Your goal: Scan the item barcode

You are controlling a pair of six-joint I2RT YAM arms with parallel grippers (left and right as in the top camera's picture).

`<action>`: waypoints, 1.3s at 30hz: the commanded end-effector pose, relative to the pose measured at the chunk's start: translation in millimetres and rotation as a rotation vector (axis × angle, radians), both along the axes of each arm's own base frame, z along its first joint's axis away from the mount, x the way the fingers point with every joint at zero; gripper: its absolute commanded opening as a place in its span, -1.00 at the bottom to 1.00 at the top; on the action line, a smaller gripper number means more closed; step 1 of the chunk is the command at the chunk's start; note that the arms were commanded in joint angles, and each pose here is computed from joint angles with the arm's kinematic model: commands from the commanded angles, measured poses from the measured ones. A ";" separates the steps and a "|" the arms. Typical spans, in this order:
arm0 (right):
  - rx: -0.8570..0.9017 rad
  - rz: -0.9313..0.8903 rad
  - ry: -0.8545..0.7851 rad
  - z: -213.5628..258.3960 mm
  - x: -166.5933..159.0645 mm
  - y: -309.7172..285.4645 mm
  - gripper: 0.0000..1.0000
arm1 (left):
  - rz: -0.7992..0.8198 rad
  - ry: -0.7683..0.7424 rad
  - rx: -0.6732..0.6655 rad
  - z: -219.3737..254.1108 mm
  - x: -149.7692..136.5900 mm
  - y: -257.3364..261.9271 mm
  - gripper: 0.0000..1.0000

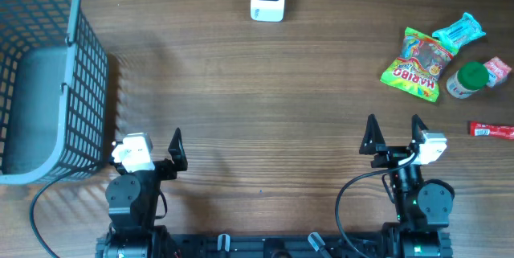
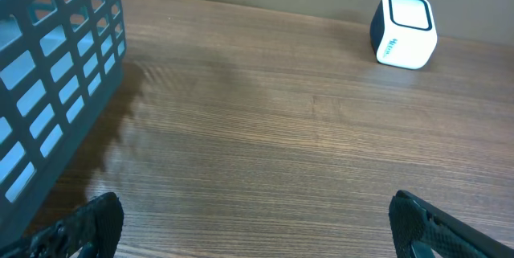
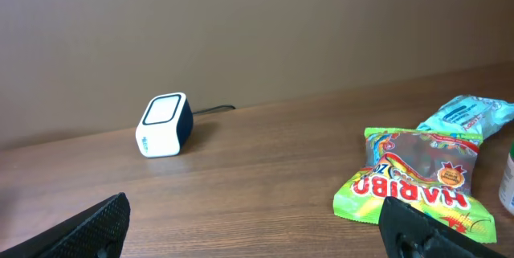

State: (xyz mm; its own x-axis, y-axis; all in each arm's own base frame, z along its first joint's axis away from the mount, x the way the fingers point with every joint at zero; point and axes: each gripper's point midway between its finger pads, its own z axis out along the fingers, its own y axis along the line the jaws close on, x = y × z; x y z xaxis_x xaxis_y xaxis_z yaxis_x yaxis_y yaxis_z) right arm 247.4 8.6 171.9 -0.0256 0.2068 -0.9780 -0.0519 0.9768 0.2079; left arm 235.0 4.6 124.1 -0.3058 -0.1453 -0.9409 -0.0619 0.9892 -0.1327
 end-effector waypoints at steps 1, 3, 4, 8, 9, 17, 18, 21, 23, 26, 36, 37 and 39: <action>0.001 -0.011 0.004 -1.2 0.5 -1.3 1.00 | -0.019 -0.006 0.011 0.6 0.2 -2.9 1.00; 0.002 -0.011 0.004 -1.2 0.5 -1.3 0.99 | 0.016 -0.010 0.023 1.4 0.0 3.5 1.00; 0.001 -0.011 0.004 -1.2 0.5 -1.3 0.99 | 0.044 -0.016 0.032 3.0 -0.2 8.6 1.00; 0.001 -0.011 0.004 -1.2 0.5 -1.3 0.99 | 0.052 -0.107 0.031 19.9 2.6 9.3 1.00; 0.001 -0.011 0.004 -1.2 0.5 -1.3 1.00 | 0.031 -0.154 0.025 27.8 4.9 5.1 1.00; 0.001 -0.011 0.004 -1.2 0.5 -1.3 1.00 | -0.052 -0.299 0.011 46.6 12.1 -11.5 1.00; 0.001 -0.011 0.004 -1.2 0.5 -1.3 0.99 | -0.052 -0.256 0.010 36.2 11.6 -11.6 1.00; 0.001 -0.011 0.004 -1.2 0.5 -1.3 1.00 | -0.063 -0.237 0.008 31.4 10.9 -13.5 1.00; 0.001 -0.011 0.004 -1.2 0.5 -1.3 1.00 | -0.063 -0.238 0.008 31.5 10.9 -13.5 1.00; 0.002 -0.011 0.004 -1.2 0.5 -1.3 0.99 | -0.079 -0.238 0.006 31.4 10.8 -17.0 1.00; 0.002 -0.011 0.004 -1.2 0.5 -1.3 1.00 | -0.094 -0.231 0.003 30.1 11.1 -20.0 1.00; 0.002 -0.011 0.004 -1.2 0.5 -1.3 0.99 | -0.093 -0.229 0.003 29.6 11.2 -19.8 1.00; 0.001 -0.011 0.004 -1.2 0.5 -1.3 0.99 | -0.093 -0.228 0.003 29.3 11.2 -19.8 1.00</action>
